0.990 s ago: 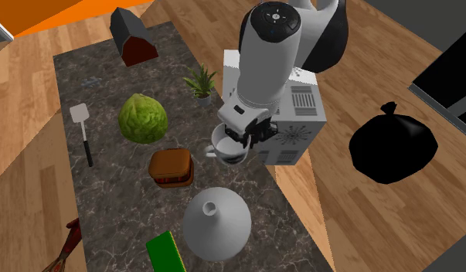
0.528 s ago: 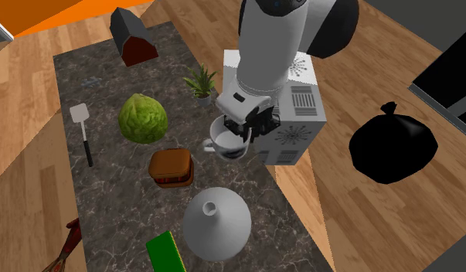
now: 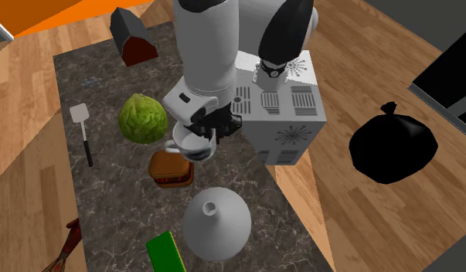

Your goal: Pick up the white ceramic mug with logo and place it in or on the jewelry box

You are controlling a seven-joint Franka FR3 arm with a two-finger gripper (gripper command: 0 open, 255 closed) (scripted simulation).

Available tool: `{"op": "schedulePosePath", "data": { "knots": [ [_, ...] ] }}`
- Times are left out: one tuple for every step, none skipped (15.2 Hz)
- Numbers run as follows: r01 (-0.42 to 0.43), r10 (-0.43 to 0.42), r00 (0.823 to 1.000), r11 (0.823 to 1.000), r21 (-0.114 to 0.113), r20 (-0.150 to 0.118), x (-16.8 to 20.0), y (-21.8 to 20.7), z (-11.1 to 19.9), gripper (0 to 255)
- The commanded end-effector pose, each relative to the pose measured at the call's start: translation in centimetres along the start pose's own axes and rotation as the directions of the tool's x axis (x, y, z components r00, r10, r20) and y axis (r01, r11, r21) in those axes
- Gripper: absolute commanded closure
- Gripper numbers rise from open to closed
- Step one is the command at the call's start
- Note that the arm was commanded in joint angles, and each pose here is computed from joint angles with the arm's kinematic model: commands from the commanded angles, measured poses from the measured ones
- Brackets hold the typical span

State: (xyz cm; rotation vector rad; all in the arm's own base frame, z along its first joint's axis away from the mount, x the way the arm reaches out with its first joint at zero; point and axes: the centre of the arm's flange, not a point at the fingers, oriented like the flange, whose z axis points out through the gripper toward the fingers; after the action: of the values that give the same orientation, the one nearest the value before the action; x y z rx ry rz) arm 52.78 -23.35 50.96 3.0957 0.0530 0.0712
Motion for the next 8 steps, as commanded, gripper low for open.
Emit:
{"op": "schedulePosePath", "data": {
  "knots": [
    [0.002,-0.002,1.0,1.0,0.0,0.0,0.4,2.9,-0.1,255],
    [0.002,-0.002,1.0,1.0,0.0,0.0,0.5,4.2,-0.1,255],
    [0.002,-0.002,1.0,1.0,0.0,0.0,0.6,5.5,-0.1,255],
    [0.002,-0.002,1.0,1.0,0.0,0.0,0.7,6.8,-0.1,255],
    [0.002,-0.002,1.0,1.0,0.0,0.0,0.8,8.1,-0.1,255],
    [0.002,-0.002,1.0,1.0,0.0,0.0,0.9,9.4,-0.1,255],
    [0.002,-0.002,1.0,1.0,0.0,0.0,1.0,10.8,-0.1,255],
    [0.002,-0.002,1.0,1.0,0.0,0.0,1.1,11.8,-0.1,255]
  ]
}}
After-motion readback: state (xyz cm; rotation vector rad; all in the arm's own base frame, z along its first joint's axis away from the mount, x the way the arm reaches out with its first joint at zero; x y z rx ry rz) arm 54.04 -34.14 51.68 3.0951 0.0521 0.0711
